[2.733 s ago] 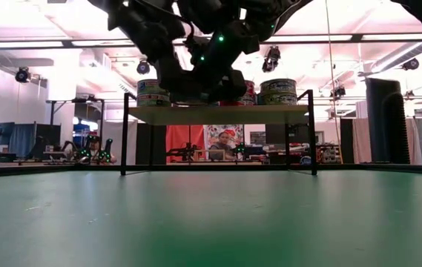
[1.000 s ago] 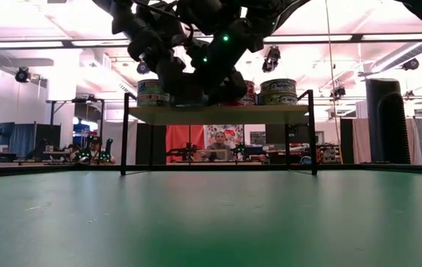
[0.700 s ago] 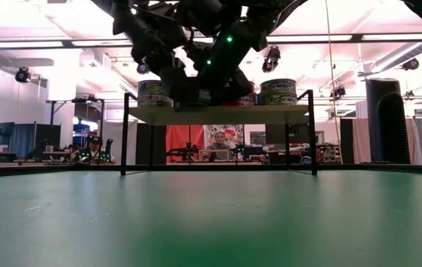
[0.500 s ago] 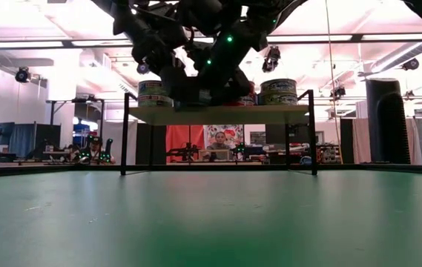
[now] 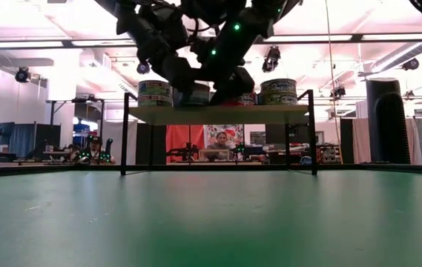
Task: Stack canned seafood by type on shelf
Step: Put the blue pink tuna can on the shelf
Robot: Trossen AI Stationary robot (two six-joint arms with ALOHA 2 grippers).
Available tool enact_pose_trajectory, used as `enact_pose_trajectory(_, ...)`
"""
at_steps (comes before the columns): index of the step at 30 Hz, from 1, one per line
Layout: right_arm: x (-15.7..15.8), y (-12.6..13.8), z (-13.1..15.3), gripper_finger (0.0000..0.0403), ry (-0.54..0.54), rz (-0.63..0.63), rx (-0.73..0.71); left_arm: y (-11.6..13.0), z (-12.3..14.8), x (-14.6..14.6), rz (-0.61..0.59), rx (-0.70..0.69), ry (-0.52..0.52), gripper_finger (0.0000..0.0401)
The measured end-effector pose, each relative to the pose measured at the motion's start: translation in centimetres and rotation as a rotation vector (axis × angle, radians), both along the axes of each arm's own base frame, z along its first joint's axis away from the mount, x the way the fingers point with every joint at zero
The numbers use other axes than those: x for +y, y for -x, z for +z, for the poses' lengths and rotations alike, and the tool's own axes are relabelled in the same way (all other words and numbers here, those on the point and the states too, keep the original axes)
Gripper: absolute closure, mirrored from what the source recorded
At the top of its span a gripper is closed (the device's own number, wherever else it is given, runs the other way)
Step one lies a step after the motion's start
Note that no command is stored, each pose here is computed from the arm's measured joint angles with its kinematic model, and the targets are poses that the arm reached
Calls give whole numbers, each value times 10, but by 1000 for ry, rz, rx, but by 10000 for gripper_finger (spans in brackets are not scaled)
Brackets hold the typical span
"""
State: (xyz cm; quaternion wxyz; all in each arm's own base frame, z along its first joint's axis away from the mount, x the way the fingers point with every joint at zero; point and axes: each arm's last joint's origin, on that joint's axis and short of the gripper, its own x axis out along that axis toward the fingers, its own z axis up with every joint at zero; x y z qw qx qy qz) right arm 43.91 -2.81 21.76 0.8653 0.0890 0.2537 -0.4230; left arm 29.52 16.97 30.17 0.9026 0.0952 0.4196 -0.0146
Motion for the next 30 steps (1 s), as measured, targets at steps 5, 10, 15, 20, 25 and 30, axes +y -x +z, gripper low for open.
enact_pose_trajectory(5, 2, 8, 6, 3, -25, 5, 42, 0, -1, 1, 10, 9, -23, 363)
enact_pose_trajectory(10, 4, 12, 11, 3, -94, 27, 25, 0, -1, 1, 10, 10, -24, 363)
enact_pose_trajectory(15, 8, 15, 25, 3, -215, 25, -84, 0, 0, 1, 11, 8, -26, 363)
enact_pose_trajectory(20, 8, 23, 46, 7, -223, 17, -155, 0, 2, 1, 9, -5, -36, 363)
enact_pose_trajectory(25, 5, 26, 53, 52, -229, -3, -190, 1, 9, 0, 4, -40, -61, 363)
enact_pose_trajectory(30, -3, 21, 44, 126, -384, -34, -247, 5, 16, -2, 11, -60, -65, 363)
